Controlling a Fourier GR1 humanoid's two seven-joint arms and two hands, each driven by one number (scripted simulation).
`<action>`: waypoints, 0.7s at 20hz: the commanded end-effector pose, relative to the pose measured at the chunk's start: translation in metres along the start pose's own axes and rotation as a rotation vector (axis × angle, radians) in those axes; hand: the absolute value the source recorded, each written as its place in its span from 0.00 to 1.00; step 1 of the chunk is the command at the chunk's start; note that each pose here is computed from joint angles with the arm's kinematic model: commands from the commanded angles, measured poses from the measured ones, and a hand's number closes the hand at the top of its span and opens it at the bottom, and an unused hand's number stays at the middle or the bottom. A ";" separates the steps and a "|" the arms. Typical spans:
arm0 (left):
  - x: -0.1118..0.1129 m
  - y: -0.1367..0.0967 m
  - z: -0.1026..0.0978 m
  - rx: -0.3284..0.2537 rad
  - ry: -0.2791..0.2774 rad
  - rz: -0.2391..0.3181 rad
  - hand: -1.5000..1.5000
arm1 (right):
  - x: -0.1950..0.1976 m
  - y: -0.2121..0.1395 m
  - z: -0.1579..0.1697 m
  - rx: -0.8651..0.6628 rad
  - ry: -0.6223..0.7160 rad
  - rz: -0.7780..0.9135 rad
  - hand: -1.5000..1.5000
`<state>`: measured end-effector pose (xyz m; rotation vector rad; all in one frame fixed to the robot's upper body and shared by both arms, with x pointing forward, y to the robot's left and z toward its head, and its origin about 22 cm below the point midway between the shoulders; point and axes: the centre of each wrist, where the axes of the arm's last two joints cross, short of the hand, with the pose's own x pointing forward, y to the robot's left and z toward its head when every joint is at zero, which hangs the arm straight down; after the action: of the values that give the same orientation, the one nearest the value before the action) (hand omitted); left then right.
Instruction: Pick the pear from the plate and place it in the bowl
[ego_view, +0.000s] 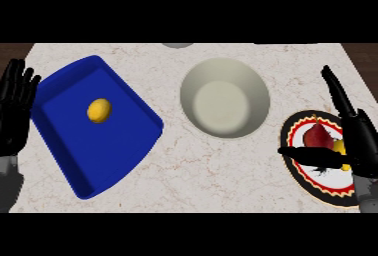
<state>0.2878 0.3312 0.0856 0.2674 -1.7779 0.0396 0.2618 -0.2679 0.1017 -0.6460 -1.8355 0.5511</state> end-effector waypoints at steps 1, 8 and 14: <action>0.003 0.000 -0.006 0.007 0.022 0.005 0.50 | 0.017 -0.041 0.009 0.032 0.110 0.182 0.00; -0.002 0.002 0.000 0.017 0.006 -0.009 0.50 | 0.050 -0.085 0.013 0.354 0.326 0.410 0.00; -0.001 -0.006 -0.009 -0.001 -0.007 0.002 0.50 | 0.071 -0.104 0.003 0.588 0.411 0.511 0.00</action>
<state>0.2912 0.3319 0.0832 0.2663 -1.7785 0.0399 0.2282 -0.3024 0.2016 -0.7695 -1.1874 1.0081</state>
